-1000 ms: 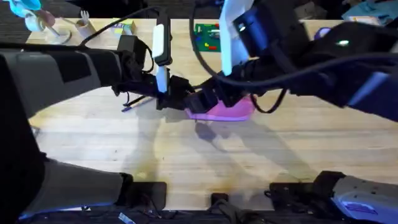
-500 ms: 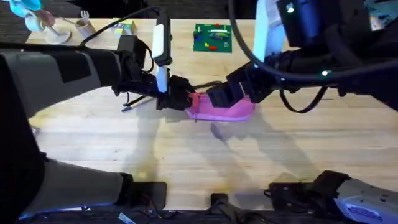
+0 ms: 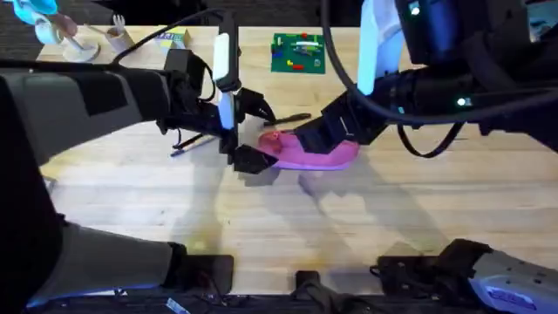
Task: Unzip the bag, pick up the pens from the table one at a time and place them inside, then zip the bag closed.
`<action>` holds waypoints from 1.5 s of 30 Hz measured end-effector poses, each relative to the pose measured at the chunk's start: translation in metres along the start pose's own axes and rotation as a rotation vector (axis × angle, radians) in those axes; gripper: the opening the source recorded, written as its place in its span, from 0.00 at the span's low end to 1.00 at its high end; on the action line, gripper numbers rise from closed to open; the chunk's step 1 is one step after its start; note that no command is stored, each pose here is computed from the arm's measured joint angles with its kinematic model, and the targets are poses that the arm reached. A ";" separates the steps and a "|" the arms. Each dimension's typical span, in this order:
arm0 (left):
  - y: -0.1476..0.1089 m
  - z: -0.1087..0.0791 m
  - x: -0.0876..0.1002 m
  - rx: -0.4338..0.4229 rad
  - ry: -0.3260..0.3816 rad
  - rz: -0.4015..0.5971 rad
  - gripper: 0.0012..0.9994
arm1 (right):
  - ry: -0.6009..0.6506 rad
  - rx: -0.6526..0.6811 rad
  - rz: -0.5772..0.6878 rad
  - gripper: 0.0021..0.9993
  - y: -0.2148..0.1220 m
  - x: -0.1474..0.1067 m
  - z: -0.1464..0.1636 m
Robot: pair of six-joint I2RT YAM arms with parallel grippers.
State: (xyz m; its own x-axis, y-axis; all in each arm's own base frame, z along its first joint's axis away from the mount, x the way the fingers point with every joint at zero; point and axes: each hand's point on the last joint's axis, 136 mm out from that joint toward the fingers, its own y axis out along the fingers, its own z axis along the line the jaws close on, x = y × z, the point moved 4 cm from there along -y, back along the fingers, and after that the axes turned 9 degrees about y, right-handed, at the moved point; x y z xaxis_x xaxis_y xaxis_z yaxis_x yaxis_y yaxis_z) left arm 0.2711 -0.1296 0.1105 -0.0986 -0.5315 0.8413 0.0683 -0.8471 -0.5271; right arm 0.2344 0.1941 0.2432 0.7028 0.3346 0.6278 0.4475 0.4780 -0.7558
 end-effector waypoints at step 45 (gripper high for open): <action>-0.099 -0.022 0.057 0.249 0.007 0.073 0.99 | -0.818 0.143 0.264 0.03 0.058 -0.020 -0.026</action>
State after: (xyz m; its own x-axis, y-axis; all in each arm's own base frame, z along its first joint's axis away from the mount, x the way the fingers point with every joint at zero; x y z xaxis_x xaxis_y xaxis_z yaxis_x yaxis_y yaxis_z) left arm 0.2367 -0.0764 0.2080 -0.0908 -0.5921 0.8007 0.3180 -0.7792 -0.5401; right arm 0.2606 0.1942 0.1824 0.1309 0.9009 0.4138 0.2137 0.3820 -0.8991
